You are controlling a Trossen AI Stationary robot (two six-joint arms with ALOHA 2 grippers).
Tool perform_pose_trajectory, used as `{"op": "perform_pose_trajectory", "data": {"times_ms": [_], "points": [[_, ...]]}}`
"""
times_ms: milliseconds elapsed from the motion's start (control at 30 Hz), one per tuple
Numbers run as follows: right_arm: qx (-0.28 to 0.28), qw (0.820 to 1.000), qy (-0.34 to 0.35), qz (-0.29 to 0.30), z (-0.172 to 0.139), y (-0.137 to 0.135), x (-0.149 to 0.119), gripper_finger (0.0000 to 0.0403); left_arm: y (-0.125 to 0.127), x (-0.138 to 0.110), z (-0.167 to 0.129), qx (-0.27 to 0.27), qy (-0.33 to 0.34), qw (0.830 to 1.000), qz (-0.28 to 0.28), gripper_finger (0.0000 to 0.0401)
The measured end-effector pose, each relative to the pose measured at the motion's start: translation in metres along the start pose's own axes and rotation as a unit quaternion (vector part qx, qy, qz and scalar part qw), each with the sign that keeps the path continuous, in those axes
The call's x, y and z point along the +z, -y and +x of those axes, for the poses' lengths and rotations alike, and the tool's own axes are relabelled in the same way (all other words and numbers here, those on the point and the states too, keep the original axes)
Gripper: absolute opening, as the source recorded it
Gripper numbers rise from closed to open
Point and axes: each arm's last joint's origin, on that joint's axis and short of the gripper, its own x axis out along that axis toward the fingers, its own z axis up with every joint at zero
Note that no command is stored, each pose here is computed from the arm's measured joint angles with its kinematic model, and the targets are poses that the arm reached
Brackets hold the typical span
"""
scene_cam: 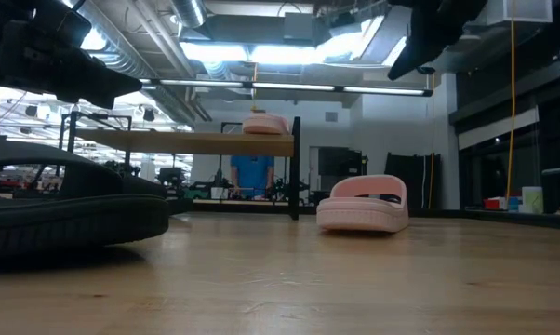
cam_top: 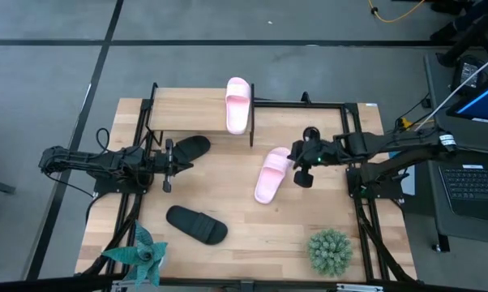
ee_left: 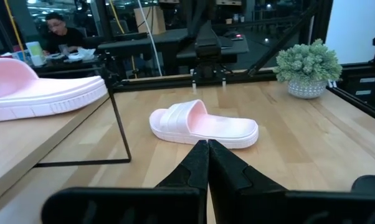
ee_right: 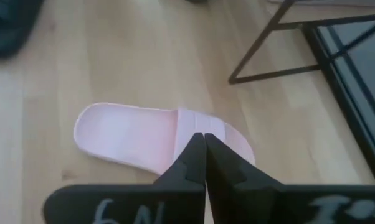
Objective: Pick and place slides into the shelf
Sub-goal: Put the pink slide on the shelf
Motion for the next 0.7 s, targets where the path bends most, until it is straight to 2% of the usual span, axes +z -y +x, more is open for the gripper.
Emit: {"op": "perform_pose_trajectory", "data": {"times_ms": [133,467,700], "points": [[-0.035,0.999,0.001,0.008,-0.002,-0.009,-0.003,0.0,0.0,0.0,0.0,0.007,-0.001,1.0,0.001,0.0],[-0.03,0.998,-0.038,0.046,0.01,-0.036,-0.01,0.0,-0.001,0.0,0.0,0.009,-0.001,1.0,0.003,0.0],[-0.043,0.994,-0.093,0.039,0.011,-0.055,0.005,0.0,-0.001,0.0,0.0,0.022,-0.002,1.0,0.003,0.0]]}}
